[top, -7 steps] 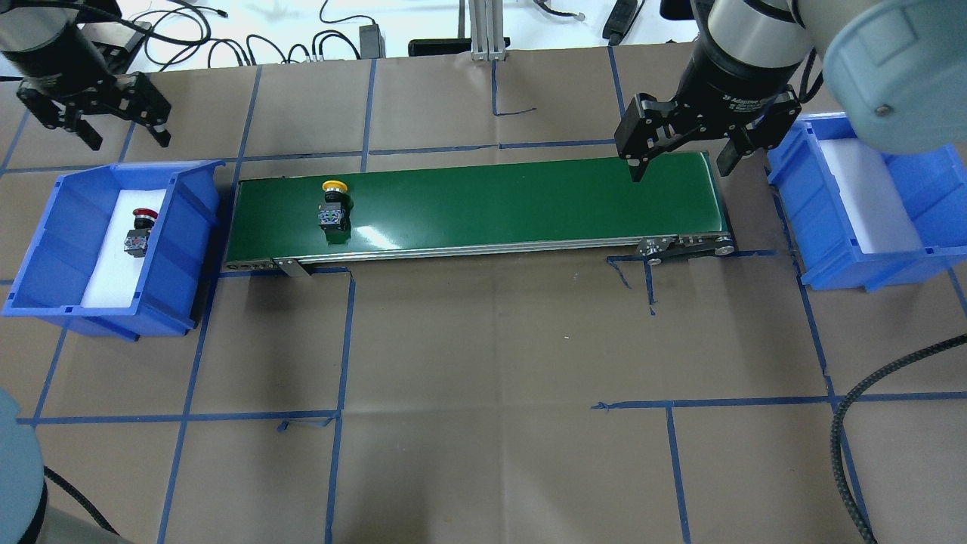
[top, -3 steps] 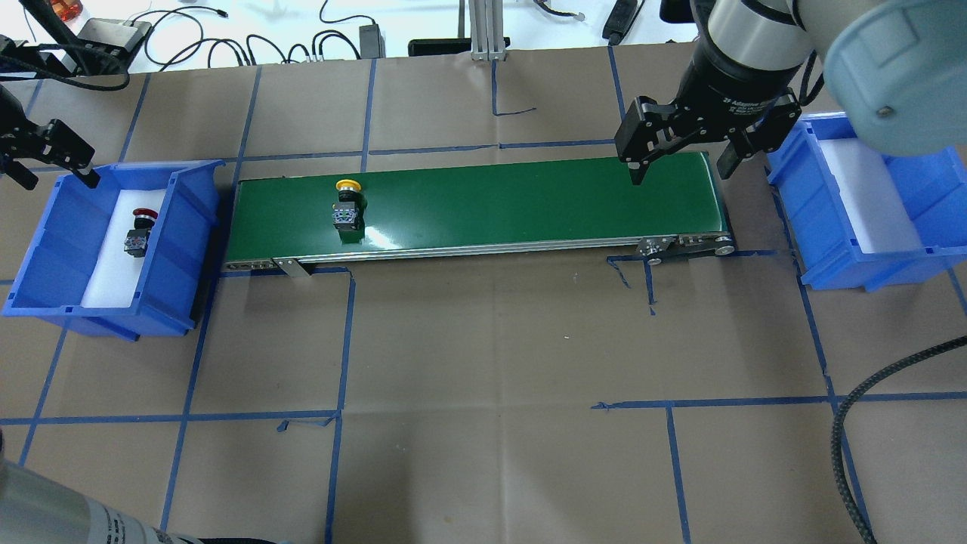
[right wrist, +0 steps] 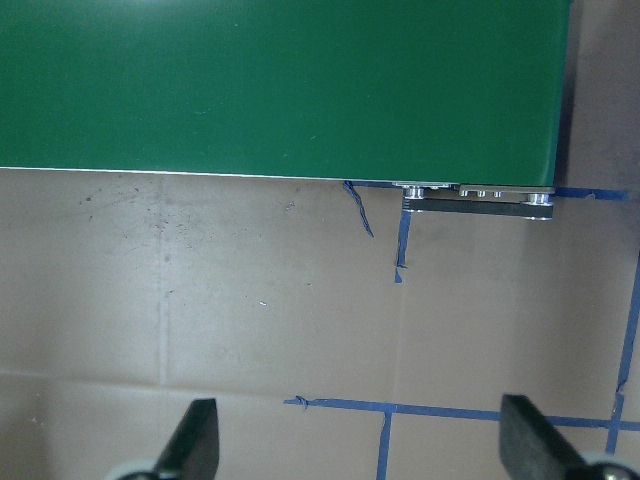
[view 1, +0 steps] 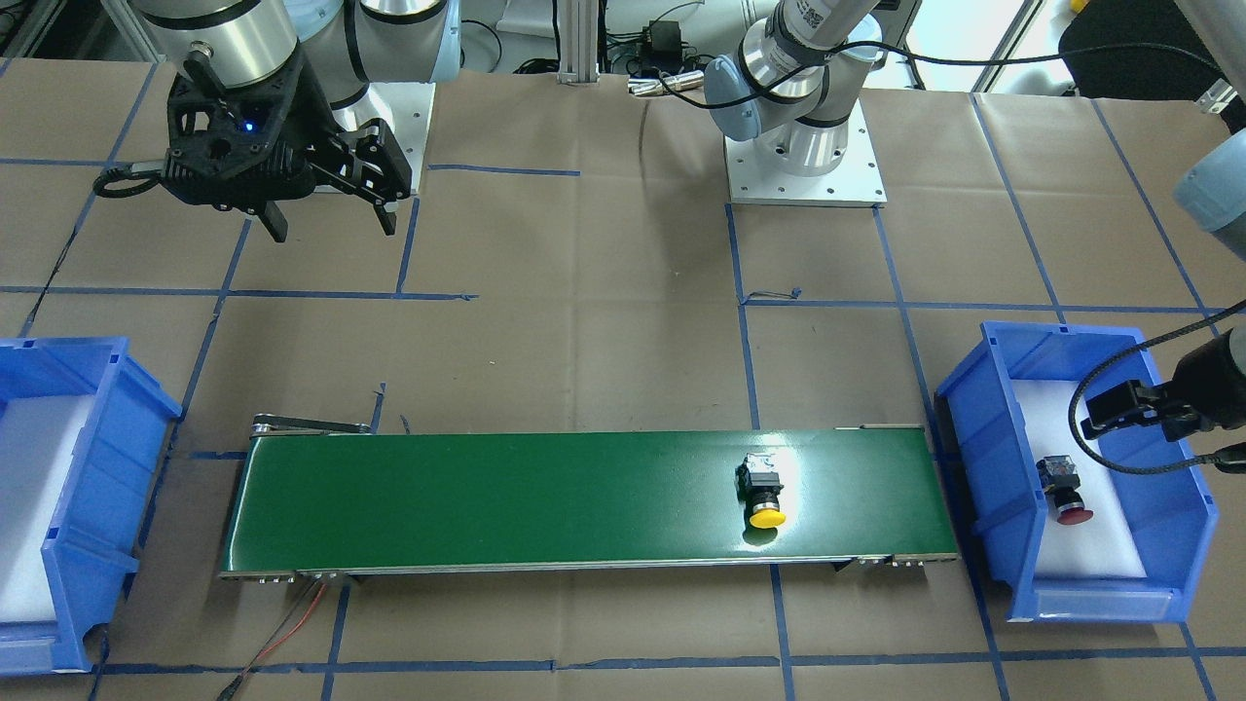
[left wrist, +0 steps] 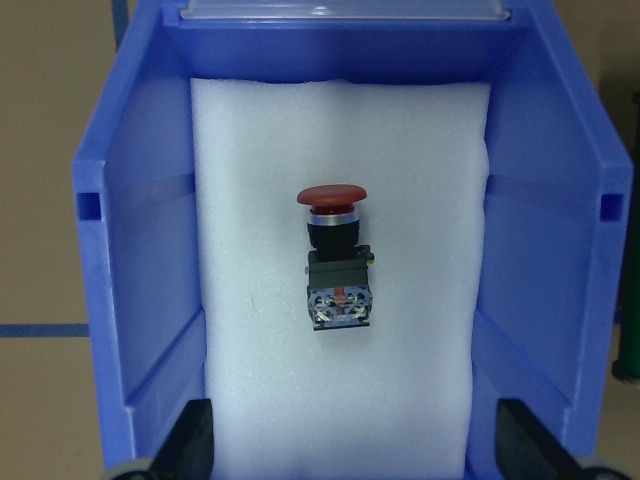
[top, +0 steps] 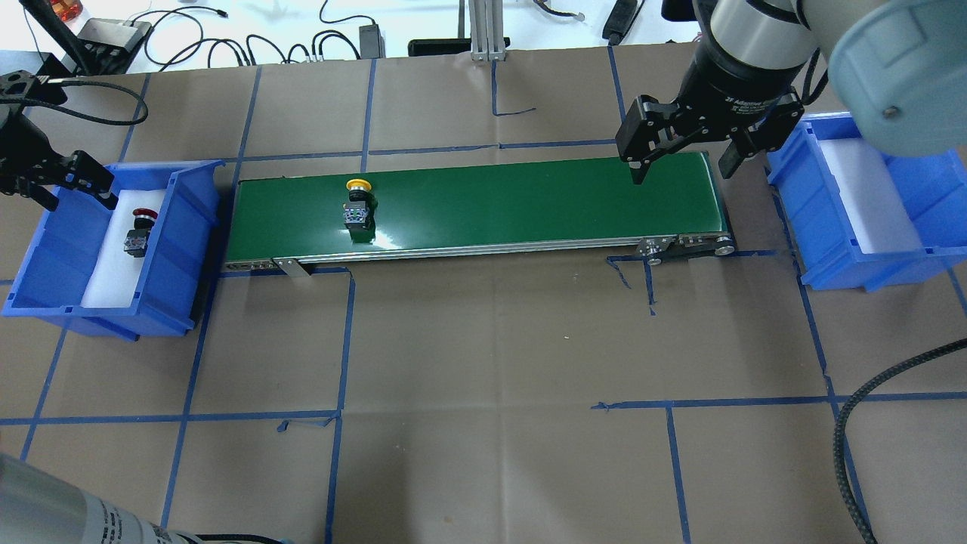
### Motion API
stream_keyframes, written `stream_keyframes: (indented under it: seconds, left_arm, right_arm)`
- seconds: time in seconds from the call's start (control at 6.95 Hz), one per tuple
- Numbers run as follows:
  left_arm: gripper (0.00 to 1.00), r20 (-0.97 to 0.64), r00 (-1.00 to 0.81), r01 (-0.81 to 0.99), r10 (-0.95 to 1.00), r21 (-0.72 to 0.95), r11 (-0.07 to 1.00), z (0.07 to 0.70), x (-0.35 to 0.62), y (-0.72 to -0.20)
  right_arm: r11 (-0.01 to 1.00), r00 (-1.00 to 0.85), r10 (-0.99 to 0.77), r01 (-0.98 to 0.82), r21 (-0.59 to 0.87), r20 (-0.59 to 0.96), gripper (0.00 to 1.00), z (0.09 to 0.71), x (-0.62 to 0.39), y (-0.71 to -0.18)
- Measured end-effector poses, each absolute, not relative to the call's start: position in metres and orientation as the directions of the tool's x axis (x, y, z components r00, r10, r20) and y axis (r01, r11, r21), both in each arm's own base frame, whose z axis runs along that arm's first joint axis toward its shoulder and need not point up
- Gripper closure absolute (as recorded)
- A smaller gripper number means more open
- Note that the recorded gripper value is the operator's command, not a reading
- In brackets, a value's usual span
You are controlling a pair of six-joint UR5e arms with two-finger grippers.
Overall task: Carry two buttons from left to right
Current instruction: 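Return the left gripper to the bin and grasp the red-capped button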
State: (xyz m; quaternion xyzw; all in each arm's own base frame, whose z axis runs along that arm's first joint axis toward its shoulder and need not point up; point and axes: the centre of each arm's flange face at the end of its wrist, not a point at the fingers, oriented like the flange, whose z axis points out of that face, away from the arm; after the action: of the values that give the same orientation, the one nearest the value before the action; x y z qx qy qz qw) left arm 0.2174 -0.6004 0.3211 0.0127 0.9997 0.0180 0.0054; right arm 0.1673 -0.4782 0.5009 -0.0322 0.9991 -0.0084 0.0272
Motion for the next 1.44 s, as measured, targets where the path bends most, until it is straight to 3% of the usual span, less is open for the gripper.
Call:
stream_keyframes:
  seconds: [1.01,1.15,1.44]
  left_arm:
    - [0.01,-0.023,-1.0,0.012,0.011,-0.031,0.999,0.211,0.214,-0.606]
    - [0.2,-0.022,-1.0,0.012,0.011,-0.031,0.999,0.207,0.214,-0.605]
    - [0.76,-0.022,-1.0,0.015,0.014,-0.032,0.999,0.206,0.214,-0.605]
  right_arm:
    - [0.997,-0.996,-0.067,-0.065,-0.03,-0.053,0.0,0.506,0.168,-0.476]
    - [0.997,-0.996,-0.066,-0.065,-0.029,-0.054,0.0,0.506,0.168,-0.475]
    - [0.997,-0.996,-0.068,-0.066,-0.035,-0.056,0.0,0.507,0.169,-0.475]
